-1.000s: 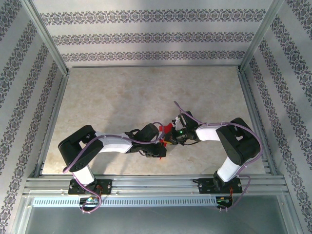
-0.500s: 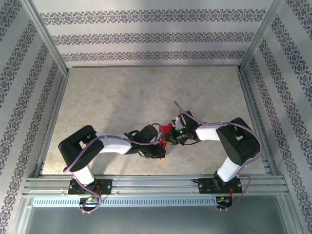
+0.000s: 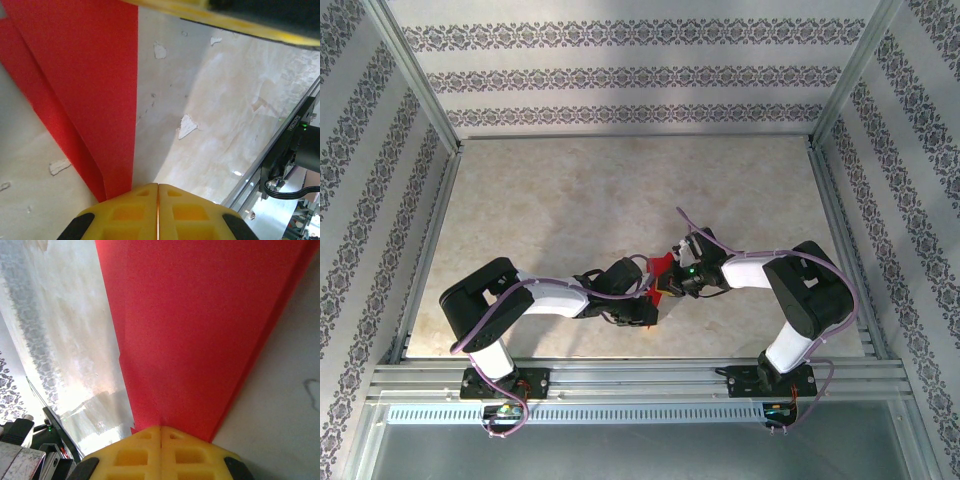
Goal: Fold a paper plane with a square sheet of paper (fold left side to right side)
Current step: Fold the wing for the fifth time at the center of the table.
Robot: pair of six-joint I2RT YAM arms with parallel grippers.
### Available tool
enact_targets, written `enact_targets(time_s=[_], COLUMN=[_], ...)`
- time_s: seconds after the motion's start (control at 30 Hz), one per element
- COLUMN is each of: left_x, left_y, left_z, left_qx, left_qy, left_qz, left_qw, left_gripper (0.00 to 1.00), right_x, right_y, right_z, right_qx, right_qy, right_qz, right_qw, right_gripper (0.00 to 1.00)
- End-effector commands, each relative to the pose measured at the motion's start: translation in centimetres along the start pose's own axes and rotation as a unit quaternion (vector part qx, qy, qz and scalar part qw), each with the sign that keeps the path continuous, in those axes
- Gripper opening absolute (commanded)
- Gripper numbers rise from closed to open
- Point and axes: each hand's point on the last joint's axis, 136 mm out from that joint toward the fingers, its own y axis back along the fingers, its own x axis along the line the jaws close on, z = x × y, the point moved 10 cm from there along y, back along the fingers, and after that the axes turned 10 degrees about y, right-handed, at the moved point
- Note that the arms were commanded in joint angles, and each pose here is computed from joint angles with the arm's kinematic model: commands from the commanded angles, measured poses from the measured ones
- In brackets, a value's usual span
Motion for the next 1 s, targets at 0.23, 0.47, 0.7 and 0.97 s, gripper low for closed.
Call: enact_targets(time_s=[0.23,0.47,0.7,0.97], left_x=[0.9,1.4,1.5,1.7], left_y=[-0.7,-0.8,-0.4,-0.4], left_z=[-0.5,-1.1,-2.0,-3.0], left_qx=[0.005,0.003,0.002,0.006], left_qy=[0.015,0.020,0.016,0.014], left_qz=[-0.002,-0.001,0.016,0.015], left_qw=[1.000,1.000,1.000,1.000], left_gripper=[0.10,0.10,0.10,0.10], right_x=[-4.1,-4.2,-4.3,-4.3], right_y=[-1.0,-0.9,-1.0,-1.0], right_z=[-2.1,-2.1,-2.0,-2.0], right_qx=[0.034,0.034,0.036,0.038], right_qy=[-0.055,-0.055,-0.057,-0.056], right_qz=[-0.113,-0.115,-0.117,-0.117], right_qw=[0.992,0.991,0.991,0.991], right_gripper=[0.00,0.00,0.00,0.00])
